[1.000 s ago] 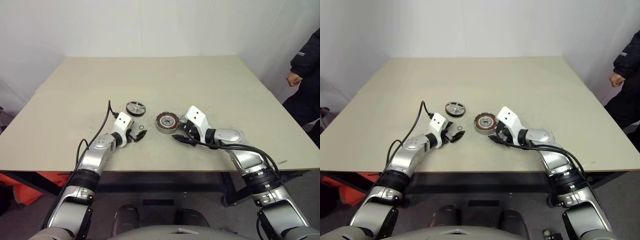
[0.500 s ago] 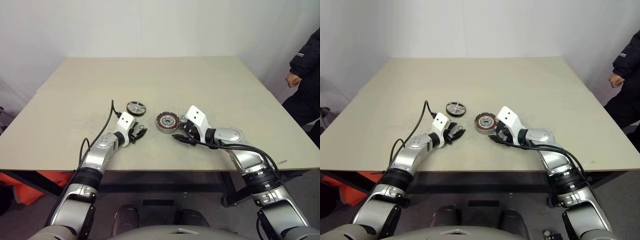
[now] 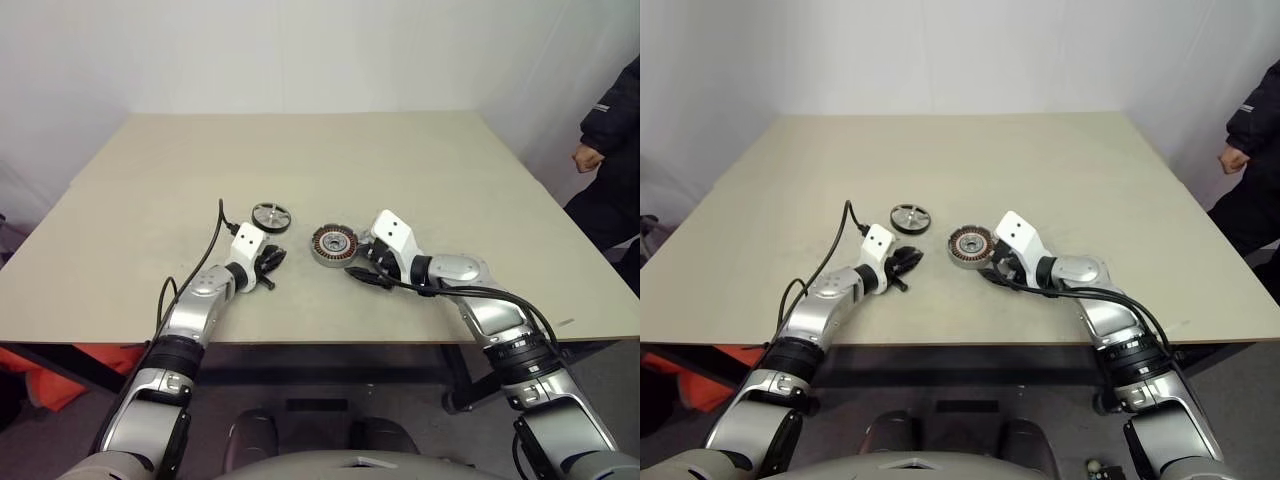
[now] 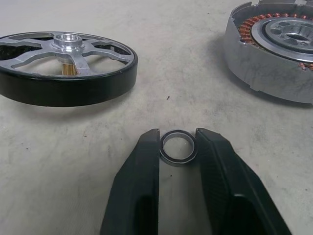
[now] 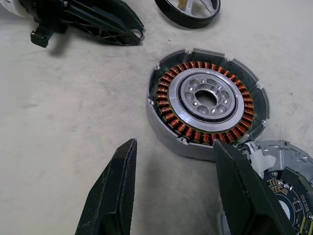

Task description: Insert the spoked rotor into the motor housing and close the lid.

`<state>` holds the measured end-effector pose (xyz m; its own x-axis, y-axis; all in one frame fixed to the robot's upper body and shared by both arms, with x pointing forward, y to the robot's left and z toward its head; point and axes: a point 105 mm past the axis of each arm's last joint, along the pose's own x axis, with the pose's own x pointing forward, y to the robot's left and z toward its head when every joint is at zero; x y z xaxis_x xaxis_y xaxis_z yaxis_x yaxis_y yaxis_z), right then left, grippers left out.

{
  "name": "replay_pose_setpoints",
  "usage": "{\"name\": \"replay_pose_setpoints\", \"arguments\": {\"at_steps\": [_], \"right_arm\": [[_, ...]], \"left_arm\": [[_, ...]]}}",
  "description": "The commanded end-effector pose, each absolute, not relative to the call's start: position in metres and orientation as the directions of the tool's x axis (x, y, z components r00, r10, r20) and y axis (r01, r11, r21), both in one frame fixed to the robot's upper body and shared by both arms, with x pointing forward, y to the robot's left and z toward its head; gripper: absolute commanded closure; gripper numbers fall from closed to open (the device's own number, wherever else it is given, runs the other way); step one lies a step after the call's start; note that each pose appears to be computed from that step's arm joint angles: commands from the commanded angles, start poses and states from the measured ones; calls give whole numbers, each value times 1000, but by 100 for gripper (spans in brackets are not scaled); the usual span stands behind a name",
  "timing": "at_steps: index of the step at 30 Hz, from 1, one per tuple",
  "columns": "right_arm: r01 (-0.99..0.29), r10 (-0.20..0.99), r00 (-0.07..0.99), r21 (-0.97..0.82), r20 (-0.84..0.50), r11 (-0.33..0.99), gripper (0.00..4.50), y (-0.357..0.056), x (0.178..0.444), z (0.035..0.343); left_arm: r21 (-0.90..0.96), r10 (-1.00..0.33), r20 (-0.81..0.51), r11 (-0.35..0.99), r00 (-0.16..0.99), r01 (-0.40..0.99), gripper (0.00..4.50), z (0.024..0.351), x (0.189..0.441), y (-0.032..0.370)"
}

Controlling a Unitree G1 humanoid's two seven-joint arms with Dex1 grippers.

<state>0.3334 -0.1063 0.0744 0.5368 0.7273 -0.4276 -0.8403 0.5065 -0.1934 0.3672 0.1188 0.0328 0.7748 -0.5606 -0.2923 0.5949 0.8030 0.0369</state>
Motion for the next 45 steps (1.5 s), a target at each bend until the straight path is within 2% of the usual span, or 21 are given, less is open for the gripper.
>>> {"name": "replay_pose_setpoints", "arguments": {"at_steps": [1, 5, 11, 15, 28, 37, 45], "right_arm": [[-834, 738, 552, -238, -388, 499, 173, -103, 338, 89], [-834, 739, 552, -239, -387, 498, 173, -103, 338, 89], [-835, 740, 550, -237, -388, 497, 173, -101, 338, 88], [-838, 743, 546, -235, -387, 493, 173, -99, 337, 87], [-873, 765, 488, -248, -421, 420, 173, -103, 318, 87], [-874, 756, 486, -258, -438, 412, 173, -108, 310, 84], [-861, 743, 509, -265, -434, 435, 173, -110, 309, 83]], "left_arm": [[33, -541, -340, 811, 769, 584, 331, 21, 363, 123], [17, -553, -326, 808, 767, 589, 331, 23, 361, 124], [-52, -602, -224, 793, 767, 607, 331, 49, 360, 133], [-44, -628, -213, 771, 748, 635, 331, 59, 360, 137], [72, -786, -175, 591, 593, 804, 331, 104, 379, 84], [118, -850, -247, 450, 465, 885, 331, 97, 384, 47], [118, -864, -252, 420, 436, 900, 331, 94, 389, 31]]}}
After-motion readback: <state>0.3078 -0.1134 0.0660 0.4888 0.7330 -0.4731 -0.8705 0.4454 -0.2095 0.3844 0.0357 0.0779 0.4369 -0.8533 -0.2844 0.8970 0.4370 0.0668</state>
